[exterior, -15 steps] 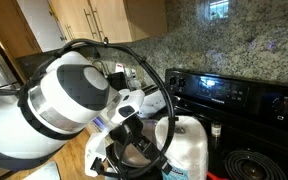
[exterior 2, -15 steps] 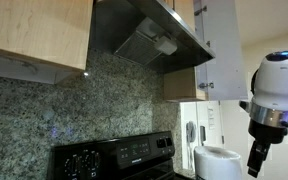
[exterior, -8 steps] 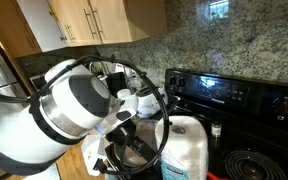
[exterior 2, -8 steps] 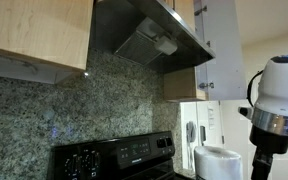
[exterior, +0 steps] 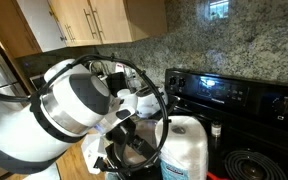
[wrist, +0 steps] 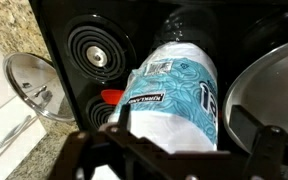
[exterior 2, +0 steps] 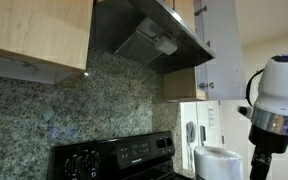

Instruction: Pick the paper towels and put them on the pan

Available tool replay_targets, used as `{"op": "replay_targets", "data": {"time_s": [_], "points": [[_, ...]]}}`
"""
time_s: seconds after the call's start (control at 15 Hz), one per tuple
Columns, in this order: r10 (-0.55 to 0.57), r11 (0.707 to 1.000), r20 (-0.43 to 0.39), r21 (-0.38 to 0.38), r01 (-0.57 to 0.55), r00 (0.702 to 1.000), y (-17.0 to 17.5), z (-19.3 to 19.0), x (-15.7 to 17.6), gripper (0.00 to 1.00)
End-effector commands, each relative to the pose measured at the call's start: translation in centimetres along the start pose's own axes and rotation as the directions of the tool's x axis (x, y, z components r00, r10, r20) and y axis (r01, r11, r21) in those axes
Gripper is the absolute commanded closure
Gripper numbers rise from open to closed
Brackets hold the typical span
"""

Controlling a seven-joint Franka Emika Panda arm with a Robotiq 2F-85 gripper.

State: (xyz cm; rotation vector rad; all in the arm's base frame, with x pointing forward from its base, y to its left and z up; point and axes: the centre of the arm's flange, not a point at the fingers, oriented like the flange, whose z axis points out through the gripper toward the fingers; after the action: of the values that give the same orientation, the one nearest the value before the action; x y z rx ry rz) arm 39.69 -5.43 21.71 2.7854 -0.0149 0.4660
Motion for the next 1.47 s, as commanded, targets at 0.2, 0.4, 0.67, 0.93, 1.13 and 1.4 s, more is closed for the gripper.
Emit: {"op": "replay_targets", "data": {"time_s": [0.2,0.4,0.67,0.93,1.13,1.4], "points": [[0.081,0.996,-0.2,-0.02,-0.087,0.976,-0.7,-2.3,2.1,0.0],[0.117,0.993,-0.222,-0.007,-0.122,0.968,-1.1,-2.2,2.6,0.0],[0.143,0.989,-0.186,-0.012,-0.147,0.972,-1.6,-2.6,1.3,0.0],[0.135,0.989,-0.167,-0.039,-0.143,0.977,-1.7,-3.4,-1.4,0.0],[0.15,0.987,-0.18,-0.032,-0.158,0.972,-1.6,-2.2,-1.1,0.0],[0.177,0.982,-0.224,-0.02,-0.186,0.958,-1.1,-1.6,0.6,0.0]]}}
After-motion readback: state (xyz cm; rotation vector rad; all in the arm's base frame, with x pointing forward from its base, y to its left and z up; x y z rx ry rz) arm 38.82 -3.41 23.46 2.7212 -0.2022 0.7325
